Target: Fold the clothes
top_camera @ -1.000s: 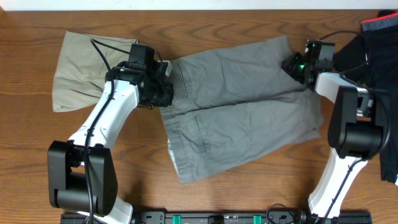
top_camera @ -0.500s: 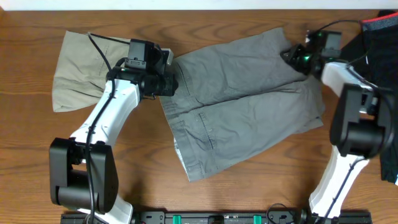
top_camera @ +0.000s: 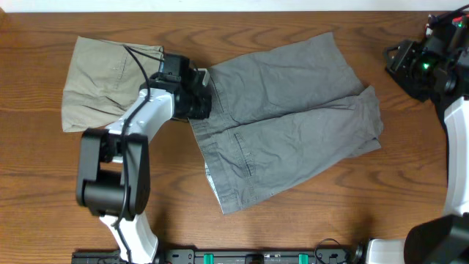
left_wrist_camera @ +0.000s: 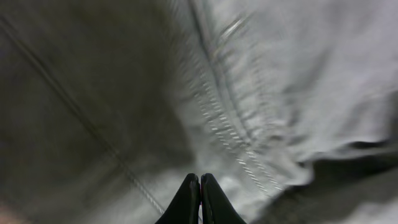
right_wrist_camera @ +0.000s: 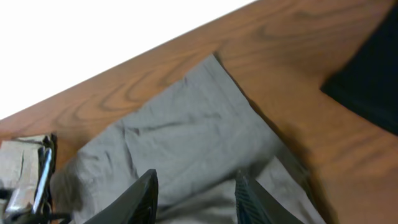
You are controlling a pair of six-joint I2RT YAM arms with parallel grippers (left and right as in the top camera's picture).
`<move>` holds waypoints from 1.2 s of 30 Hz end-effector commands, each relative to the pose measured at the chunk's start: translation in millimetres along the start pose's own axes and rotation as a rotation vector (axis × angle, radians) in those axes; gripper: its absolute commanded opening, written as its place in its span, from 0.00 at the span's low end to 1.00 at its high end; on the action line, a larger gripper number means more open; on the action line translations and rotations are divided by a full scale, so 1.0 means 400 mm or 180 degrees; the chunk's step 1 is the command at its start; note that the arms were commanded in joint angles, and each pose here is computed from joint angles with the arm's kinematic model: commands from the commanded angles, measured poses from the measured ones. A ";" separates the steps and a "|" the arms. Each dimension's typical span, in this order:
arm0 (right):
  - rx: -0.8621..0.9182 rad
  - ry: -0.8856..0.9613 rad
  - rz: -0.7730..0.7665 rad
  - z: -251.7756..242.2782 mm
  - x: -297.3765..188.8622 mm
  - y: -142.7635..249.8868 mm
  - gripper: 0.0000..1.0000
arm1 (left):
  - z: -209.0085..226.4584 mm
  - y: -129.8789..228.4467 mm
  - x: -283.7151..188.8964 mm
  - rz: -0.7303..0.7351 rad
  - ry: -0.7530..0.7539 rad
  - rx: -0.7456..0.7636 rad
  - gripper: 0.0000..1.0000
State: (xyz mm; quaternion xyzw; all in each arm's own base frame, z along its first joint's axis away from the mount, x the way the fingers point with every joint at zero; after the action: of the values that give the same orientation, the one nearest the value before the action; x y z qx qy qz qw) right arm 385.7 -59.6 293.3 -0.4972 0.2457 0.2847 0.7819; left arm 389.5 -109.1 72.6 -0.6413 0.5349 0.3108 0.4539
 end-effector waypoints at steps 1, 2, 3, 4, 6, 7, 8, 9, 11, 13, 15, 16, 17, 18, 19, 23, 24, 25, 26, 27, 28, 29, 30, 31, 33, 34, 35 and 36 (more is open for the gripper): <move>-0.0051 0.0157 0.0059 -0.010 -0.011 0.012 0.39 | 0.008 0.007 0.039 0.0080 0.0052 -0.0098 0.06; -0.0031 0.0163 0.0108 -0.011 -0.010 0.019 0.39 | 0.015 0.006 0.053 0.0082 0.0051 -0.0118 0.06; -0.0015 0.0170 0.0154 -0.012 -0.009 0.026 0.39 | 0.023 0.004 0.067 0.0072 0.0033 -0.0146 0.06; 0.0008 0.0179 0.0218 -0.015 -0.005 0.037 0.38 | 0.032 -0.002 0.085 0.0038 0.0025 -0.0187 0.06; 0.0031 0.0184 0.0286 -0.017 0.000 0.049 0.38 | 0.050 -0.024 0.118 -0.0108 0.0037 -0.0295 0.06; 0.0034 0.0185 0.0316 -0.017 0.004 0.054 0.38 | 0.058 -0.040 0.132 -0.0216 0.0063 -0.0387 0.06; 0.0033 0.0179 0.0331 -0.015 0.006 0.057 0.38 | 0.069 -0.064 0.147 -0.0374 0.0106 -0.0514 0.06; 0.0021 0.0169 0.0346 -0.010 0.009 0.060 0.38 | 0.079 -0.086 0.156 -0.0523 0.0150 -0.0626 0.06; -0.0011 0.0144 0.0380 0.002 0.014 0.067 0.38 | 0.104 -0.135 0.169 -0.0829 0.0264 -0.0914 0.06; -0.0042 0.0133 0.0439 0.016 0.019 0.077 0.39 | 0.123 -0.181 0.173 -0.1037 0.0419 -0.1167 0.06; -0.0076 0.0211 0.0510 0.022 0.026 0.092 0.43 | 0.123 -0.226 0.169 -0.1173 0.0639 -0.1217 0.06; -0.0098 0.0276 0.0536 0.021 0.030 0.099 0.46 | 0.117 -0.243 0.162 -0.1205 0.0713 -0.1188 0.06; -0.0115 0.0374 0.0570 0.016 0.037 0.108 0.50 | 0.111 -0.260 0.153 -0.1234 0.0743 -0.1162 0.06; -0.0126 0.0468 0.0601 0.008 0.043 0.116 0.52 | 0.104 -0.275 0.141 -0.1260 0.0750 -0.1102 0.06; -0.0127 0.0566 0.0643 -0.003 0.050 0.127 0.53 | 0.092 -0.290 0.124 -0.1277 0.0782 -0.1001 0.08; -0.0040 0.0715 0.0926 -0.049 0.093 0.193 0.56 | 0.053 -0.323 0.049 -0.1227 0.0735 -0.0718 0.17; -0.0016 0.0730 0.1005 -0.058 0.103 0.211 0.57 | 0.046 -0.325 0.032 -0.1202 0.0709 -0.0669 0.22; 0.0011 0.0748 0.1102 -0.069 0.116 0.233 0.57 | 0.035 -0.327 0.007 -0.1175 0.0677 -0.0580 0.25; 0.0036 0.0754 0.1196 -0.077 0.127 0.255 0.57 | 0.024 -0.327 -0.020 -0.1158 0.0649 -0.0494 0.29; 0.0057 0.0757 0.1281 -0.084 0.137 0.274 0.58 | 0.014 -0.326 -0.045 -0.1154 0.0633 -0.0432 0.33; 0.0068 0.0755 0.1362 -0.090 0.145 0.293 0.57 | 0.006 -0.323 -0.068 -0.1158 0.0609 -0.0388 0.36; 0.0052 0.0701 0.1470 -0.094 0.155 0.317 0.58 | -0.005 -0.319 -0.098 -0.1158 0.0585 -0.0341 0.37; 0.0048 0.0666 0.1571 -0.098 0.164 0.340 0.59 | -0.016 -0.313 -0.124 -0.1155 0.0572 -0.0280 0.38; 0.0066 0.0671 0.1649 -0.104 0.170 0.359 0.60 | -0.026 -0.305 -0.153 -0.1146 0.0545 -0.0231 0.38; 0.0121 0.0736 0.1795 -0.124 0.180 0.398 0.62 | -0.048 -0.283 -0.213 -0.1115 0.0507 -0.0156 0.41; 0.0152 0.0784 0.1815 -0.134 0.183 0.407 0.63 | -0.057 -0.272 -0.238 -0.1097 0.0492 -0.0116 0.42; 0.0179 0.0844 0.1815 -0.146 0.187 0.412 0.64 | -0.066 -0.258 -0.263 -0.1071 0.0476 -0.0070 0.43; 0.0220 0.0953 0.1791 -0.163 0.189 0.414 0.64 | -0.074 -0.241 -0.290 -0.1034 0.0445 -0.0036 0.45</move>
State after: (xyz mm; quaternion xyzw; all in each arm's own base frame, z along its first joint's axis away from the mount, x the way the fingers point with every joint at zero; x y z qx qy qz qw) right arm 322.5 -36.3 120.8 -0.4197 0.4734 0.4217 0.6495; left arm 463.6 -91.8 170.4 -0.7563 0.4582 0.2281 0.4075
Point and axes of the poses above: each gripper's point midway between its finger pads, its own x axis out along the fingers, its own z axis along the line the jaws close on, y = z × x, the point moved 6 cm from there along -x, back along the fingers, and after that the axes turned 6 degrees about -x, right-handed, at the moved point
